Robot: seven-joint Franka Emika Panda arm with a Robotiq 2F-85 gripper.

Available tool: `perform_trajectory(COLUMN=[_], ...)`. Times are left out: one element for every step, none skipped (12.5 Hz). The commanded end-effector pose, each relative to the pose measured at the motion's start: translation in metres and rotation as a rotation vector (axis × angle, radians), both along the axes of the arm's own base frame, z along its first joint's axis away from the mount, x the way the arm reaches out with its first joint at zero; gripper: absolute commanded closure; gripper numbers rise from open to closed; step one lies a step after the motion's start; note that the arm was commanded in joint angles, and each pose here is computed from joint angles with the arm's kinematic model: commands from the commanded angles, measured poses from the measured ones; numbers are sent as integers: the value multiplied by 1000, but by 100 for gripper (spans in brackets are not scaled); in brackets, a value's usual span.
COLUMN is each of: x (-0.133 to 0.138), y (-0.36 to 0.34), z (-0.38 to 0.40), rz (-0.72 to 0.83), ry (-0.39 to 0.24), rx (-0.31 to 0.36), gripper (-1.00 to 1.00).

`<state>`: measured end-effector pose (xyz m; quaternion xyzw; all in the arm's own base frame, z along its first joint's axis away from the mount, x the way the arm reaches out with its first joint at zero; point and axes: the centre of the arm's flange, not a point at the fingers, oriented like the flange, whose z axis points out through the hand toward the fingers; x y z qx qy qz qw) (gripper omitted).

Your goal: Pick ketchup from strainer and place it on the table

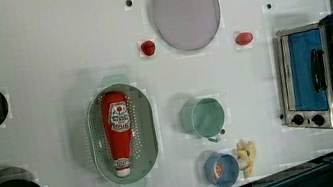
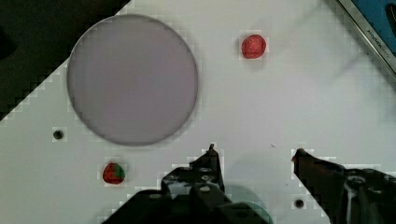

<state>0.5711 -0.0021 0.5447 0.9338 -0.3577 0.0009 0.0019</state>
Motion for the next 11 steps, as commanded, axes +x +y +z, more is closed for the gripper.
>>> perform_trajectory(x=[-76, -75, -71, -67, -61, -57, -54, -55, -59, -65, -71], y=[-9, -3, 9, 26, 48, 74, 103, 134, 168, 201, 231], z=[63, 62, 60, 55, 49, 42, 33, 24, 14, 3, -8], rz=[-15, -5, 16, 49, 90, 139, 192, 251, 314, 376, 433], ry=[36, 39, 29, 27, 18, 8, 9, 14, 25, 36, 49], rx=[-7, -7, 2, -1, -3, -5, -7, -7, -7, -6, -4], gripper=[-58, -80, -100, -100, -100, -100, -100, -100, -100, -100, -100])
